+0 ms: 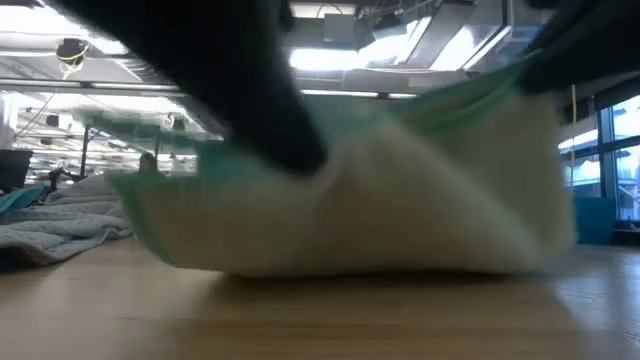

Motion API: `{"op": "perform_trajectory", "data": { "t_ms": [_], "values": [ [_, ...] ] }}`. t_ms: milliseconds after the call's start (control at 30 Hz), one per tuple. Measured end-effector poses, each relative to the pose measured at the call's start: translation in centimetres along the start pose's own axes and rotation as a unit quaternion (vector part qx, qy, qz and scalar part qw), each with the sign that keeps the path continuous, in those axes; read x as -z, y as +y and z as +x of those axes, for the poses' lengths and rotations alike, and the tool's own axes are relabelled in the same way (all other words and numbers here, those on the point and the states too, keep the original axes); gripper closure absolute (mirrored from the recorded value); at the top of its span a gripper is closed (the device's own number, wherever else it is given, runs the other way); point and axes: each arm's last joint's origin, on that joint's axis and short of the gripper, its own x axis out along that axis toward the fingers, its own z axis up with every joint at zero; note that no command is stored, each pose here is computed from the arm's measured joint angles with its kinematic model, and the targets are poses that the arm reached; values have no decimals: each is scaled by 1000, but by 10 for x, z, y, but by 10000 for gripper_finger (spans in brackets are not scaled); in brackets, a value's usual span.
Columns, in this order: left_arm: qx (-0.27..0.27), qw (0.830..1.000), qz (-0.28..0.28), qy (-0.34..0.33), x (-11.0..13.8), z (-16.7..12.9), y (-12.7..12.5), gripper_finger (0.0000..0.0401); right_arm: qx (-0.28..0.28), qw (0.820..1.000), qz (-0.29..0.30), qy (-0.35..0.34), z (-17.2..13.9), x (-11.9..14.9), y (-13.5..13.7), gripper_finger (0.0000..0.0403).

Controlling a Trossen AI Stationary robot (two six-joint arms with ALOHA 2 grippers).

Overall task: Fold microfiber towels
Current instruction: Fold the green microfiber cloth

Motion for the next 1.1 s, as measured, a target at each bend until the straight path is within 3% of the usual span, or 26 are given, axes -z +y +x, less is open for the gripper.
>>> {"op": "perform_trajectory", "data": {
  "t_ms": [100, 233, 400, 733, 1100],
  "values": [
    [11, 1000, -5, -16, -10, -8, -4, 401, -25, 999, 10, -23, -17, -4, 7, 391],
    [47, 998, -19, -37, -22, -16, -10, 401, -102, 993, 18, -60, -39, -10, 20, 391],
    [76, 996, -22, -40, -24, -18, -14, 401, -129, 988, 33, -74, -53, -10, 32, 391],
    [-29, 999, 46, -1, -29, 0, 29, 401, -34, 999, 2, 13, -33, 6, 11, 391],
    [-115, 985, 97, 85, -33, 21, 95, 401, 51, 988, -27, 141, 0, 30, -32, 391]
  ]
}}
